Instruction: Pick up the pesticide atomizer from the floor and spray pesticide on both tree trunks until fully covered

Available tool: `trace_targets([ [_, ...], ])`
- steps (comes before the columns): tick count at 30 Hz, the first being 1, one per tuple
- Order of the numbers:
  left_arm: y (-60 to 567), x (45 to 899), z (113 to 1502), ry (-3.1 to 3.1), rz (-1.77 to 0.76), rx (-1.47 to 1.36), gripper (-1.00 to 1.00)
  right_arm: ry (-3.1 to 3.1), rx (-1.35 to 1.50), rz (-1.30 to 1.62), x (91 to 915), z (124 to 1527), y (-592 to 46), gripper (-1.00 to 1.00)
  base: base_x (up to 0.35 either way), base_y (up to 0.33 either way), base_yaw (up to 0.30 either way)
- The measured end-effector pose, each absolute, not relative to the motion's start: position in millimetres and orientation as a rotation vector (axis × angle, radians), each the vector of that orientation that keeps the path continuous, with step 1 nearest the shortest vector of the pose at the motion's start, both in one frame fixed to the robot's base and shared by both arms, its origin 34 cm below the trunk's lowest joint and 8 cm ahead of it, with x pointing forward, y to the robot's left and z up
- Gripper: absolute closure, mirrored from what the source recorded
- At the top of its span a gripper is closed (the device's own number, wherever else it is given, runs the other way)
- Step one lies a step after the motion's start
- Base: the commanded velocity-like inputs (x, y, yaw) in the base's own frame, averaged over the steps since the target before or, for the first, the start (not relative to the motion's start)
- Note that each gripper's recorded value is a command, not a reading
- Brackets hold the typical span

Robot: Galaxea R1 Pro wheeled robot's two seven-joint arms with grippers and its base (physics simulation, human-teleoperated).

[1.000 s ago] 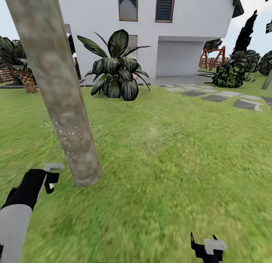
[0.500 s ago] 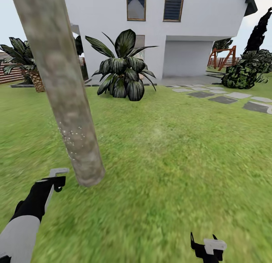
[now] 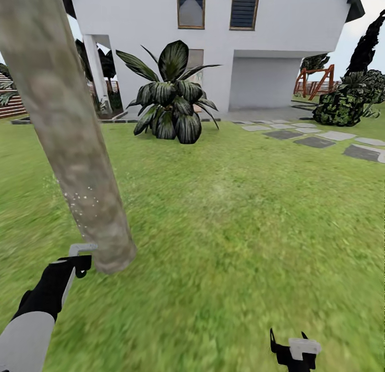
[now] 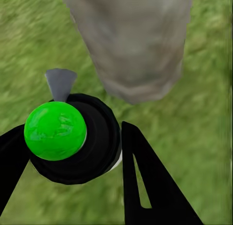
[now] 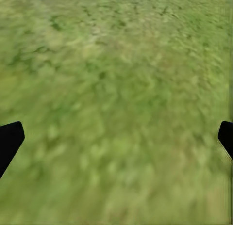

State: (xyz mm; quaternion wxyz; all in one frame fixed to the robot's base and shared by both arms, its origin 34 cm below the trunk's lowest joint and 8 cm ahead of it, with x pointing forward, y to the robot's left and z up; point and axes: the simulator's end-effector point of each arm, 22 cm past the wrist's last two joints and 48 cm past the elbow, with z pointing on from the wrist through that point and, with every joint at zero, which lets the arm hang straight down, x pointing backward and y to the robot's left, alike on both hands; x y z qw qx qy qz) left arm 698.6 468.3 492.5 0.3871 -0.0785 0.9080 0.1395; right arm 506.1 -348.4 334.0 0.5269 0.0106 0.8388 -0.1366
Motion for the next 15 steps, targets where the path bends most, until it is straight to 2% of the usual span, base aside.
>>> trace_targets([
  [11,473.4,697.7,493.8,2.31,0.364,-0.202,1.0,2.005,0.025,-0.327,506.1,334.0,-348.4,-1.0,0.039,-0.269,0.005],
  [15,475.1,697.2,494.0,2.31,0.369,-0.203,1.0,2.005,0.025,-0.327,506.1,334.0,-348.4,-1.0,0.028,-0.27,0.203],
])
